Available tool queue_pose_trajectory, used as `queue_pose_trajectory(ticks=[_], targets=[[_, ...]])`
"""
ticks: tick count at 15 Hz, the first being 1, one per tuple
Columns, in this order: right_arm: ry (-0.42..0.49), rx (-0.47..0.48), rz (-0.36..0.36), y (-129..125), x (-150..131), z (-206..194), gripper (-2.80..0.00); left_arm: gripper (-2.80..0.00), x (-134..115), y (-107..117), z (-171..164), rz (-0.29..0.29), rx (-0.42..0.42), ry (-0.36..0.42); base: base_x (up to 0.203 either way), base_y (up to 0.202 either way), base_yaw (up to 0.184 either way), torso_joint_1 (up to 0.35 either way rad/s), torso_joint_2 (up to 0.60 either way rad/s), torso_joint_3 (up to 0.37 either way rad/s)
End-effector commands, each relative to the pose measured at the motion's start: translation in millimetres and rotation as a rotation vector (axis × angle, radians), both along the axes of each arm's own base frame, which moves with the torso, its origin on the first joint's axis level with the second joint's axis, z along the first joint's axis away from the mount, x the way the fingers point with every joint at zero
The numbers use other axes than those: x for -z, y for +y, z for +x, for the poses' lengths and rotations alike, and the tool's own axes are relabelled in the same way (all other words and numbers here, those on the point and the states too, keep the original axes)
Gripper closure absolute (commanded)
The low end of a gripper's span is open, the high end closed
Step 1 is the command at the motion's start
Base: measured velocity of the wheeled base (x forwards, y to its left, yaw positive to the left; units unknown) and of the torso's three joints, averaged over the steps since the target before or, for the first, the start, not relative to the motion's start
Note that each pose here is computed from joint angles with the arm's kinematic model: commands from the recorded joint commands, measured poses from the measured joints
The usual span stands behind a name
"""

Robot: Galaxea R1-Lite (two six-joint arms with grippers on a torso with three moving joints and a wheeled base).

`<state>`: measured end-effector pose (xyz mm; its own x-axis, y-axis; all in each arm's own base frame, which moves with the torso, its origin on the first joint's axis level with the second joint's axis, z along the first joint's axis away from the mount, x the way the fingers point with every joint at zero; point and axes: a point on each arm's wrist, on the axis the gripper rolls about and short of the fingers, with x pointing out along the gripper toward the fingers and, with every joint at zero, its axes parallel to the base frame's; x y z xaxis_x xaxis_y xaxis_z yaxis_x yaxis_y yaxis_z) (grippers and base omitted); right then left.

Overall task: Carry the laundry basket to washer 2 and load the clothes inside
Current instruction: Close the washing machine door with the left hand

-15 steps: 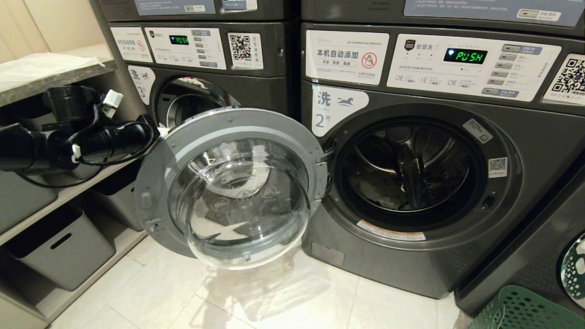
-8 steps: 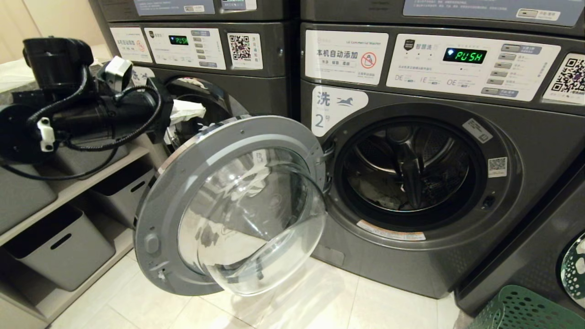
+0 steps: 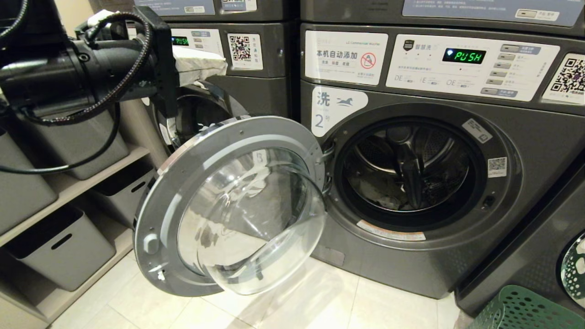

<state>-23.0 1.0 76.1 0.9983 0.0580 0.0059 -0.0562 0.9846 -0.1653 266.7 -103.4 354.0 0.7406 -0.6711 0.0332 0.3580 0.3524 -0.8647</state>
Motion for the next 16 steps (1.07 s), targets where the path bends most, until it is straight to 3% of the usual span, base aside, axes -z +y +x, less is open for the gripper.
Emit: queue_pose_trajectory(ticks=[1, 2, 5, 6, 7, 10, 13, 16], targets=[[0.000, 0.000, -0.001, 0.0, -0.3, 0.1, 0.00, 0.00, 1.0, 10.2, 10.2, 0.017, -0.078, -0.010, 0.000, 0.000, 0.000, 0.000, 0.00, 0.000], [0.001, -0.001, -0.001, 0.0, 0.0, 0.1, 0.00, 0.00, 11.1, 21.3, 32.8, 0.095, -0.193, -0.029, 0.000, 0.000, 0.000, 0.000, 0.00, 0.000], [0.001, -0.001, -0.001, 0.0, 0.0, 0.1, 0.00, 0.00, 53.3, 64.3, 98.7, 0.421, -0.526, -0.050, 0.000, 0.000, 0.000, 0.000, 0.00, 0.000], [0.001, 0.000, -0.001, 0.0, 0.1, 0.2, 0.00, 0.00, 72.5, 77.1, 117.3, 0.506, -0.581, -0.018, 0.000, 0.000, 0.000, 0.000, 0.00, 0.000], [0.000, 0.000, -0.001, 0.0, -0.3, 0.0, 0.00, 0.00, 89.3, 82.2, 130.2, 0.548, -0.598, 0.019, 0.000, 0.000, 0.000, 0.000, 0.00, 0.000], [0.000, -0.002, -0.001, 0.0, -0.3, 0.0, 0.00, 0.00, 133.2, 85.6, 160.8, 0.610, -0.592, 0.110, 0.000, 0.000, 0.000, 0.000, 0.00, 0.000], [0.001, -0.001, -0.001, 0.0, 0.0, 0.1, 0.00, 0.00, 137.0, 82.6, 161.7, 0.577, -0.549, 0.148, 0.000, 0.000, 0.000, 0.000, 0.00, 0.000], [0.001, -0.001, -0.001, 0.0, 0.0, 0.1, 0.00, 0.00, 128.0, 76.5, 156.5, 0.569, -0.537, 0.132, 0.000, 0.000, 0.000, 0.000, 0.00, 0.000]])
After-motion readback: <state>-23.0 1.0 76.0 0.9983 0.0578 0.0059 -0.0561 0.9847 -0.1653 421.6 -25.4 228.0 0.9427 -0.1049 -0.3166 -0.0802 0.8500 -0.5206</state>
